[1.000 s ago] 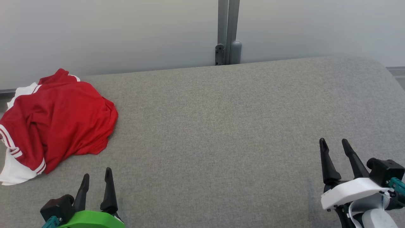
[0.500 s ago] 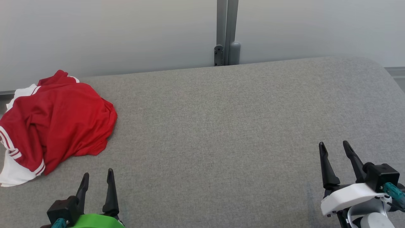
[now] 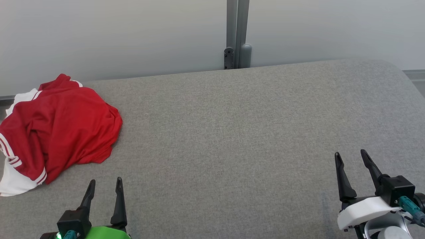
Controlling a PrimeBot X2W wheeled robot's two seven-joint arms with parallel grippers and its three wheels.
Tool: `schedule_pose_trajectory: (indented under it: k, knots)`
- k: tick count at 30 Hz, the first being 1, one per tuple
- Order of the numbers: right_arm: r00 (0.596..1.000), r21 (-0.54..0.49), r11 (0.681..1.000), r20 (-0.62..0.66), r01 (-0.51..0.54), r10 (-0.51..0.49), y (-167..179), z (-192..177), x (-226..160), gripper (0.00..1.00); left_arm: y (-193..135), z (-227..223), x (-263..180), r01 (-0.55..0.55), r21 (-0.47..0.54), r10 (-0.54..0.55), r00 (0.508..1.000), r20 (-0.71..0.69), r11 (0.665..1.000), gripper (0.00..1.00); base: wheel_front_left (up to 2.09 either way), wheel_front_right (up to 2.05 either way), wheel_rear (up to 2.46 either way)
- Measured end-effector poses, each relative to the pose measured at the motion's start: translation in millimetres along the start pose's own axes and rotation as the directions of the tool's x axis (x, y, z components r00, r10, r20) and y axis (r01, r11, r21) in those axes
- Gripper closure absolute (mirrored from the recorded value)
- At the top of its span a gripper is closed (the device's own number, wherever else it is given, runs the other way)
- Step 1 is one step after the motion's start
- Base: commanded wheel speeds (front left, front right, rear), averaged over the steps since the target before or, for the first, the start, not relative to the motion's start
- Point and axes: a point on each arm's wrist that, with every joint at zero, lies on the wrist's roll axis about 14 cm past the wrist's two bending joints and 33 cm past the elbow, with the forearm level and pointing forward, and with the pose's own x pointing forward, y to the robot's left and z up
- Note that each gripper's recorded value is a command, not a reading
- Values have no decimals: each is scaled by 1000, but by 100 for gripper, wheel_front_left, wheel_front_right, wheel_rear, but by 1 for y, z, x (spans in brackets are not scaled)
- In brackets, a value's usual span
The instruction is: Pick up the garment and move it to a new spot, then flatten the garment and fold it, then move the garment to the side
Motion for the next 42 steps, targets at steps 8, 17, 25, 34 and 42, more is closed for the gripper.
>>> schedule_pose_trajectory:
  k: [8, 17, 25, 34, 42]
  knots:
    - [1000, -48, 999, 1, -1, 1, -3, -1, -2, 0, -1, 0, -2, 11, 51, -11, 1000, 5, 999, 0, 0, 0, 0]
    - [1000, -83, 997, 0, -3, 3, -5, -3, -7, 0, -1, -2, -3, 19, 79, -19, 1000, 6, 997, 0, 0, 0, 0]
    - [1000, -84, 996, -3, 0, 0, -6, -4, -9, 0, -1, -3, -4, 20, 70, -21, 1000, 4, 997, 0, 0, 0, 0]
    - [995, -54, 994, -18, -95, 94, 29, -10, -3, 0, 14, 0, -15, -40, 46, 40, 999, 16, 998, 0, 0, 0, 0]
    - [957, -23, 957, -31, -289, 288, 97, -16, 12, 0, 59, 0, -54, -201, 42, 200, 979, 28, 979, 0, 0, 0, 0]
